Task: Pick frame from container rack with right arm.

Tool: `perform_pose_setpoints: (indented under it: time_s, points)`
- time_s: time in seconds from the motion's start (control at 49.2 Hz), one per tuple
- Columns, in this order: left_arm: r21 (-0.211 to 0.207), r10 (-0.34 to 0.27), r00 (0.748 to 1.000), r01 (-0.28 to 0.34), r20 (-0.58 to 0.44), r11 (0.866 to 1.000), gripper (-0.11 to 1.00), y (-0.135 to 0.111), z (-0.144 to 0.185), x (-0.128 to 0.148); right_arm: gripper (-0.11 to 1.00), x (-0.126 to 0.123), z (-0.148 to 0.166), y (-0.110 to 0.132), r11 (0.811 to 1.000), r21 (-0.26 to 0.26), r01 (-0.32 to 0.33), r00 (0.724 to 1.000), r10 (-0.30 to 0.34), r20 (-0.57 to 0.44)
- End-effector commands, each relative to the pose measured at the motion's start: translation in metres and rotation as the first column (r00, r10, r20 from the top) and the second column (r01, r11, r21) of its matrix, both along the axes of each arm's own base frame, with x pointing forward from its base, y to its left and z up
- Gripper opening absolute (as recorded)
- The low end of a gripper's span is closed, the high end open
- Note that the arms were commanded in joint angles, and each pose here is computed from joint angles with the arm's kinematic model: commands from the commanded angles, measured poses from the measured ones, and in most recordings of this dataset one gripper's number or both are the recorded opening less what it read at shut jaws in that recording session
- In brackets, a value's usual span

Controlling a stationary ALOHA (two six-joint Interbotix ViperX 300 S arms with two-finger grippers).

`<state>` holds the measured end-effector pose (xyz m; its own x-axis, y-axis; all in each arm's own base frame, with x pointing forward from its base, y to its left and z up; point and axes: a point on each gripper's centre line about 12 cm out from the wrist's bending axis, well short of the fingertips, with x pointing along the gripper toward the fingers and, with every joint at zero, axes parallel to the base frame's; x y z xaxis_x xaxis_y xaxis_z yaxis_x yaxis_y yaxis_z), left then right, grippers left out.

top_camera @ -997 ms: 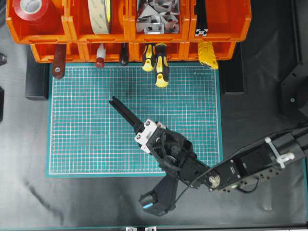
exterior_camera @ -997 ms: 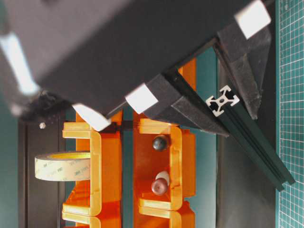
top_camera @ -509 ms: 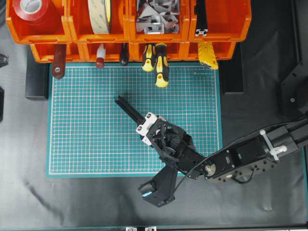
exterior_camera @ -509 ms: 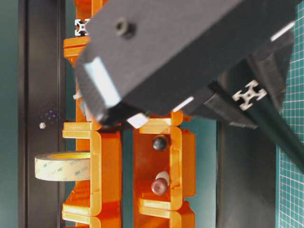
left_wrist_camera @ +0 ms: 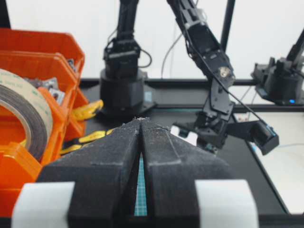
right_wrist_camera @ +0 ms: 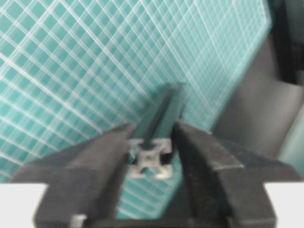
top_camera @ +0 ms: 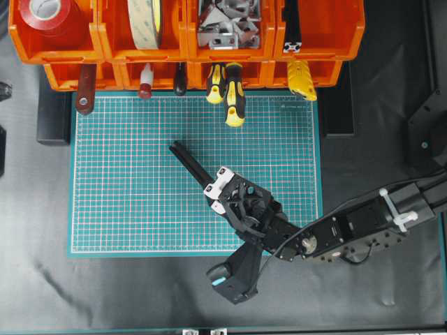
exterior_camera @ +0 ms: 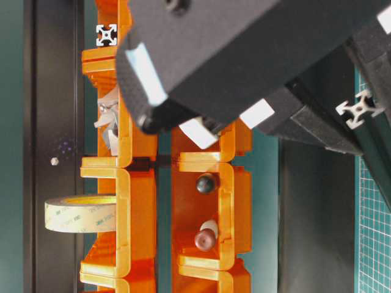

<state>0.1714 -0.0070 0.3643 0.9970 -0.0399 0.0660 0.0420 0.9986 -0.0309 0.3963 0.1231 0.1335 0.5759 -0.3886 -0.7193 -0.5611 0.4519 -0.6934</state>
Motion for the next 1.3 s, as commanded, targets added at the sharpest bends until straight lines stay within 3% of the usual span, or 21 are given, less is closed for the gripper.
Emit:
perform_pose_setpoints:
  time_s: [0.0,0.102,0.224,0.407,0.488,0.651,0.895,0.997,1.119,1.282]
  points:
    - [0.0,-0.002,1.0,0.002,0.006,1.0,0.01,0.0,0.005,0.002,0.44,0.002,0.005,0.004,0.999,0.039,-0.007,1.0,0.006,0.017]
    - [0.0,-0.001,1.0,0.001,0.002,1.0,0.01,0.0,0.004,0.003,0.63,0.0,-0.004,0.007,0.997,0.079,0.005,1.0,-0.004,-0.007]
    - [-0.002,-0.002,1.0,0.002,0.0,1.0,0.01,0.0,0.003,0.003,0.77,-0.002,-0.012,0.01,0.993,0.113,0.028,0.999,-0.024,-0.033]
    - [-0.002,-0.002,1.0,0.002,0.0,1.0,0.01,0.0,0.003,0.003,0.83,-0.005,-0.014,0.011,0.986,0.152,0.062,0.997,-0.055,-0.046]
    - [0.0,-0.001,1.0,0.001,0.0,1.0,0.01,0.0,0.003,0.003,0.83,-0.005,-0.014,0.014,0.968,0.222,0.112,0.994,-0.105,-0.041]
    - [0.0,-0.001,1.0,0.001,0.003,1.0,0.01,0.0,0.004,0.002,0.84,-0.004,-0.012,0.022,0.901,0.386,0.198,0.978,-0.211,-0.01]
    - [0.0,-0.001,1.0,0.001,0.009,1.0,0.01,0.0,0.006,0.001,0.84,-0.012,-0.003,0.021,0.838,0.472,0.274,0.949,-0.314,0.007]
    - [-0.002,-0.002,1.0,0.002,0.012,1.0,0.01,0.0,0.006,0.0,0.84,-0.013,0.023,0.018,0.783,0.548,0.296,0.923,-0.382,0.046]
    - [0.001,-0.001,1.0,0.001,0.014,1.0,0.01,0.0,0.006,0.0,0.84,-0.019,0.058,0.007,0.703,0.635,0.321,0.874,-0.478,0.086]
    - [0.01,-0.001,1.0,0.0,0.019,1.0,0.01,0.0,0.008,-0.001,0.84,-0.043,0.096,-0.007,0.617,0.728,0.299,0.831,-0.543,0.119]
